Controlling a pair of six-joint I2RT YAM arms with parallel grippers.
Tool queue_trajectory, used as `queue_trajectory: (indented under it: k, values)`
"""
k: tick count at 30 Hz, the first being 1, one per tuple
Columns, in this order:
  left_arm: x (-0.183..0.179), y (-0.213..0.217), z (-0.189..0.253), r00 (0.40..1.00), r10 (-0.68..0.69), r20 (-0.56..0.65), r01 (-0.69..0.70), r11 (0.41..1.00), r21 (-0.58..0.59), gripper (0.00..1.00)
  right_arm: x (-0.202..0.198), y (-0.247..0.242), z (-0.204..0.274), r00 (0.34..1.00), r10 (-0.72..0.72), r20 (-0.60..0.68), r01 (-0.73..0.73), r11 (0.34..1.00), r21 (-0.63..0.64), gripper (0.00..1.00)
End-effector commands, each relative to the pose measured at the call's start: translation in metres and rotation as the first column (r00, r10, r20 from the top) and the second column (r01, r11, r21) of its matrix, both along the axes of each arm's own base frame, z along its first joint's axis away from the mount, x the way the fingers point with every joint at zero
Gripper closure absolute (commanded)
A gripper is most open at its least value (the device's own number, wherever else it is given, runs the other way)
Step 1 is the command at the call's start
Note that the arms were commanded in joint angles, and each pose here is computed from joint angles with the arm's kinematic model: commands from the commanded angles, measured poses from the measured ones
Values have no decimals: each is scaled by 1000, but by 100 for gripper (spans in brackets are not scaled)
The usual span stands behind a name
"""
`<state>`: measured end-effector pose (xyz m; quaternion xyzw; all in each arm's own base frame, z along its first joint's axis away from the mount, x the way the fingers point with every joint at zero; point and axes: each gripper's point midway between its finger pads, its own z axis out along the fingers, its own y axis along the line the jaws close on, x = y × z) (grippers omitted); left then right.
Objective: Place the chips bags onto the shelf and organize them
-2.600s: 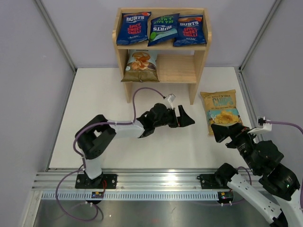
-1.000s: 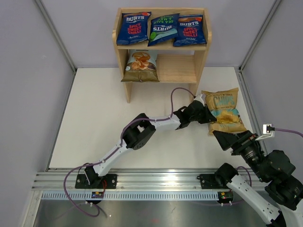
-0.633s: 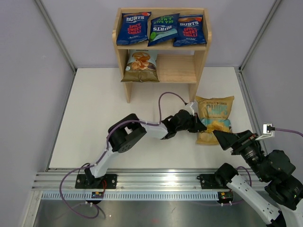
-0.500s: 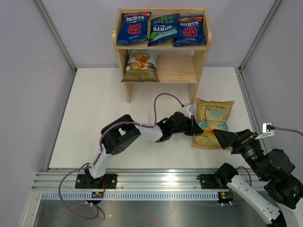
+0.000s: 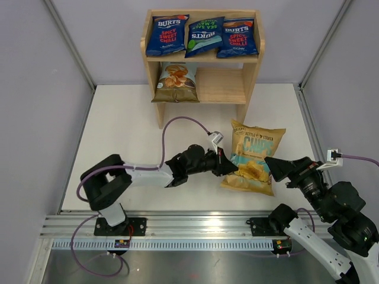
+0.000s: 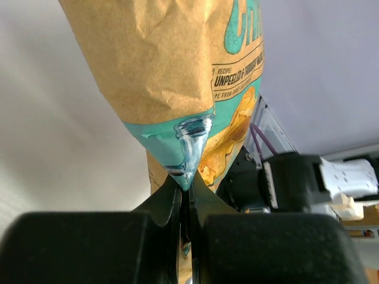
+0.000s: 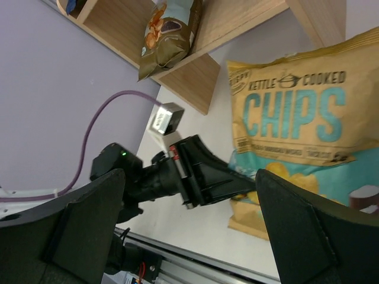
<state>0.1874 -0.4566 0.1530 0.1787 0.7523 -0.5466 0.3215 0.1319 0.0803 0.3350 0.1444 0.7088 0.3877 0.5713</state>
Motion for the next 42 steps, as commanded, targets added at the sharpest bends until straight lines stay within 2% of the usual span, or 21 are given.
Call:
queue_trajectory:
  k: [1, 2, 3, 4, 7, 10, 12, 15, 16, 18, 19, 20, 22, 26, 27, 28, 31, 36, 42]
  values:
    - [-5, 21, 73, 985, 42, 169, -16, 988, -156, 100, 1, -8, 27, 995, -24, 100, 25, 1000, -11, 1]
    - [-6, 28, 75, 983, 54, 175, -27, 988, -153, 100, 0, -7, 29, 993, -18, 114, 19, 1000, -13, 1]
    - [-6, 40, 98, 975, 95, 203, -56, 980, -190, 100, 0, -7, 33, 990, -16, 137, 17, 1000, -11, 0]
    - [-6, 49, 89, 973, 108, 204, -79, 986, -149, 100, -4, -10, 37, 987, -17, 161, 16, 1000, 7, 1]
    - [1, 76, 103, 954, 201, 220, -181, 977, -109, 100, -7, -8, 46, 978, -6, 207, -4, 999, 49, 1]
    - [14, 106, 120, 916, 332, 223, -320, 943, -92, 100, -4, 6, 47, 978, 46, 203, -56, 998, 42, 0]
    - [24, 127, 123, 880, 422, 216, -419, 906, -63, 100, -8, 26, 50, 964, 149, 218, -157, 987, 20, 0]
    - [29, 155, 147, 828, 518, 213, -509, 855, -102, 100, -14, 69, 49, 907, 349, 237, -357, 934, -9, 0]
    - [28, 161, 151, 819, 530, 221, -520, 848, -105, 100, -21, 88, 46, 865, 447, 229, -455, 890, -18, 1]
    - [25, 178, 169, 794, 567, 217, -546, 823, -155, 100, -23, 109, 49, 811, 523, 262, -548, 836, 27, 1]
    - [25, 184, 174, 786, 580, 214, -555, 814, -169, 100, -27, 125, 43, 763, 599, 245, -623, 782, 30, 1]
    - [20, 194, 187, 777, 595, 206, -559, 802, -211, 100, -28, 133, 54, 732, 618, 285, -659, 749, 70, 1]
    - [19, 208, 196, 753, 632, 183, -588, 771, -244, 100, -21, 153, 40, 697, 676, 242, -710, 697, 98, 1]
    - [15, 238, 212, 708, 698, 108, -636, 696, -333, 100, -5, 169, 34, 692, 681, 239, -719, 679, 147, 1]
    - [11, 248, 226, 699, 710, 83, -633, 669, -390, 100, 0, 171, 32, 700, 668, 253, -711, 685, 158, 1]
    - [10, 251, 228, 697, 714, 62, -635, 655, -410, 100, 10, 173, 27, 723, 648, 239, -688, 705, 171, 1]
    - [4, 257, 242, 706, 709, 7, -616, 618, -488, 100, 23, 179, 24, 738, 625, 254, -672, 714, 195, 1]
    - [-4, 253, 259, 750, 658, -68, -561, 579, -591, 100, 29, 190, 39, 722, 598, 347, -685, 688, 239, 0]
    - [-10, 229, 263, 821, 558, -120, -497, 597, -630, 100, 44, 194, 48, 757, 513, 405, -632, 731, 257, 0]
